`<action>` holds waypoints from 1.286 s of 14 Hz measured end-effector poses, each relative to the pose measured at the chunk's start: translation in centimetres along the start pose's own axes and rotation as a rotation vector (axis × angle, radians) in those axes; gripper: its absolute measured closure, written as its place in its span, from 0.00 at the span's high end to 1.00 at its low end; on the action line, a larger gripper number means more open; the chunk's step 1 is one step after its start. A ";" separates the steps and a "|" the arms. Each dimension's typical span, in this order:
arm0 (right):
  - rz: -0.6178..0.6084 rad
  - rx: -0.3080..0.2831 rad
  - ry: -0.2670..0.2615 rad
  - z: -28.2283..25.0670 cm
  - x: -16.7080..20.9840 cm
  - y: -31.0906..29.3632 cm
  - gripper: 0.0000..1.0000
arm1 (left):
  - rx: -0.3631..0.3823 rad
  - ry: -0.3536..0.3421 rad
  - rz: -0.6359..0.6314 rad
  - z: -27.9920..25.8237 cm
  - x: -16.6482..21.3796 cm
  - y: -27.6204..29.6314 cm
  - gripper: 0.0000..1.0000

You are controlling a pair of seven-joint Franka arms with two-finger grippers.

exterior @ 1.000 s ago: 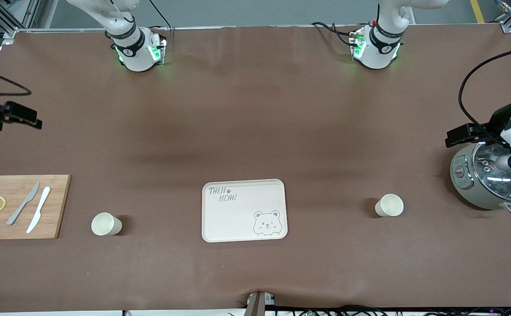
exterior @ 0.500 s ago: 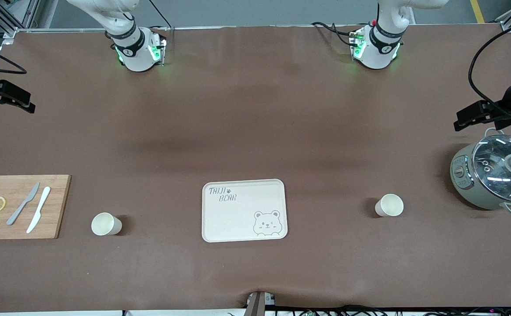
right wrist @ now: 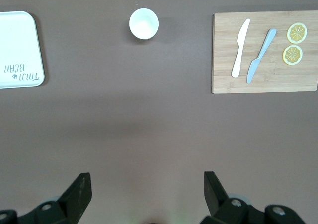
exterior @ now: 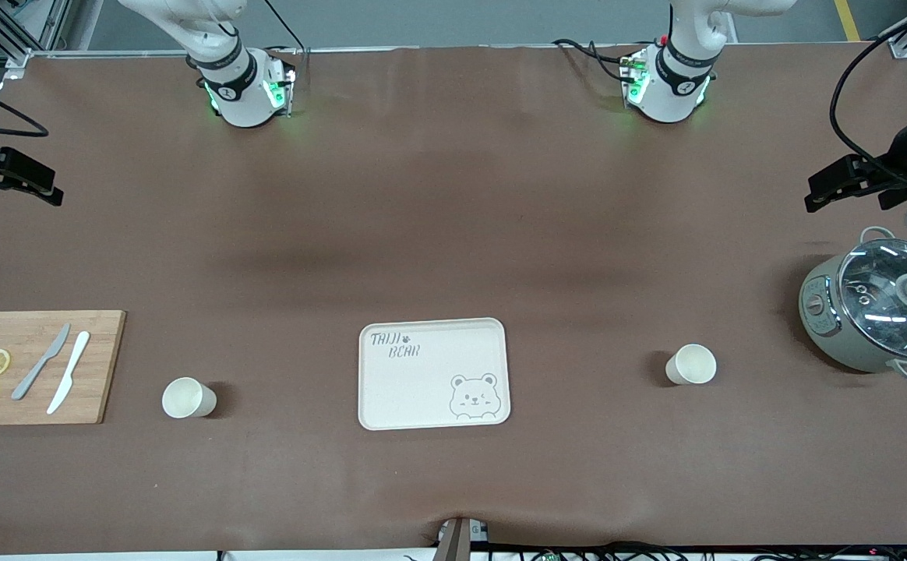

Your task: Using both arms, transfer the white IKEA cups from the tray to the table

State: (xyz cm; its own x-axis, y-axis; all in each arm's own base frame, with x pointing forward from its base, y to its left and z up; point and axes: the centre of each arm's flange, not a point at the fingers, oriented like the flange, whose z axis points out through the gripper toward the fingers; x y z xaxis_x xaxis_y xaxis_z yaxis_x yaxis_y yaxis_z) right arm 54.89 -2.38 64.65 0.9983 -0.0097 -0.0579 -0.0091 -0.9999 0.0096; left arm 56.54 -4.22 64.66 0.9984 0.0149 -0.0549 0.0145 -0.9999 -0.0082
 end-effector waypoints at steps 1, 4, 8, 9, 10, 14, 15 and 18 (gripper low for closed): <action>0.000 0.000 0.001 0.0 0.0 0.0 1.00 | 0.001 0.000 0.005 0.0 0.0 0.3 1.00; 0.000 0.000 0.006 0.0 0.1 0.0 1.00 | 0.000 0.005 0.006 0.0 0.0 0.4 1.00; -0.001 0.000 0.008 -0.1 0.1 -0.1 1.00 | -0.003 0.052 0.001 -0.4 0.5 0.1 1.00; -0.001 0.001 0.008 -0.1 0.1 -0.1 1.00 | -0.004 0.055 0.000 -0.5 0.6 0.1 1.00; -0.002 0.001 0.008 -0.1 0.1 -0.1 1.00 | -0.004 0.058 0.000 -0.5 0.6 0.1 1.00; -0.007 0.021 0.009 -0.1 0.1 -0.5 1.00 | -0.005 0.069 0.000 -0.6 0.7 0.1 1.00; -0.008 0.023 0.009 -0.1 0.1 -0.5 1.00 | -0.005 0.070 0.001 -0.6 0.7 0.1 1.00; -0.009 0.029 0.009 -0.1 0.1 -0.6 1.00 | -0.005 0.070 0.001 -0.6 0.7 0.1 1.00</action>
State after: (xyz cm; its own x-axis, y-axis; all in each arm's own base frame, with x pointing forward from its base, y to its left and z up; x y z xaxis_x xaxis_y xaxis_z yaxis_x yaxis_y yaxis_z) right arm 55.00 -1.79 64.71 0.9988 -0.0012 -0.0490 -0.0022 -0.9998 -0.0196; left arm 57.31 -4.30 65.21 0.9998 0.0138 0.0154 0.0138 -0.9999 -0.0033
